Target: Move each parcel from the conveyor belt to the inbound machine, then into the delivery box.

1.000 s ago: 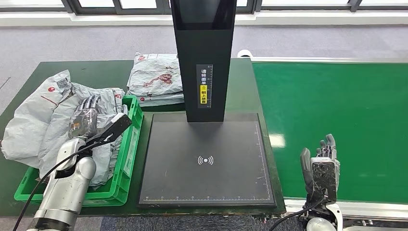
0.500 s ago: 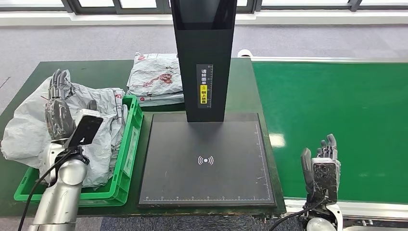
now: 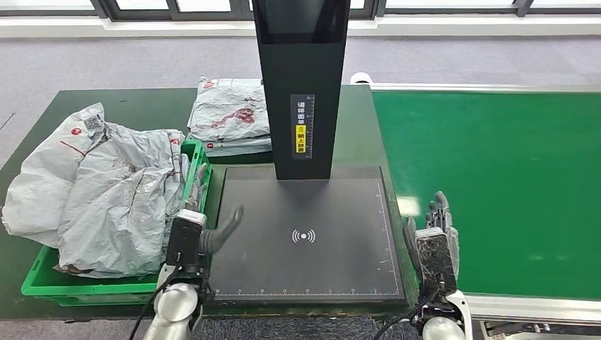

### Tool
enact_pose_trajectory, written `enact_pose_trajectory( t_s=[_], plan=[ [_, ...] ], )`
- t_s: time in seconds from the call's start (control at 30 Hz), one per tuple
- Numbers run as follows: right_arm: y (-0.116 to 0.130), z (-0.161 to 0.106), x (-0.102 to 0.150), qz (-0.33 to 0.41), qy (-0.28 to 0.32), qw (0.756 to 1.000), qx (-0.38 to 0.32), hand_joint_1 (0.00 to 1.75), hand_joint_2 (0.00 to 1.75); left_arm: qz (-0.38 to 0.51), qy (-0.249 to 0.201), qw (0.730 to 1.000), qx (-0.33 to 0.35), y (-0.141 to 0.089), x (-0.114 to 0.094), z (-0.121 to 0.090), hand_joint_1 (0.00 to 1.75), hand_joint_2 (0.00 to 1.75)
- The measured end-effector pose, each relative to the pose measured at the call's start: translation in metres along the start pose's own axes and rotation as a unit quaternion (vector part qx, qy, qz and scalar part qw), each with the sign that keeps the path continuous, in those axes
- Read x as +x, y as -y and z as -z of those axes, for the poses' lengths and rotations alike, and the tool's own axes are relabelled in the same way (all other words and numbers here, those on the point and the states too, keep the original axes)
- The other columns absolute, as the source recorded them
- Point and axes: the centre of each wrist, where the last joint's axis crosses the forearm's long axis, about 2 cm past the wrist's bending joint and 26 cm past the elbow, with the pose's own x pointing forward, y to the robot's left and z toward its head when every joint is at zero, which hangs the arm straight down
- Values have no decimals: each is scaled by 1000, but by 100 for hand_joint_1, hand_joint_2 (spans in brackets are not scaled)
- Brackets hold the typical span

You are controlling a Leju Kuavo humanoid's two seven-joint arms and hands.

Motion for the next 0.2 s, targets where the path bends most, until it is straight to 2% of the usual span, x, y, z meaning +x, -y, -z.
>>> enact_pose_trajectory(
  t_s=[0.2],
  plan=[
    [-13,-4,4,6,-4,1000,13,0,175,-21,-38,999,-29,20,-12,-9,0,175]
  ],
)
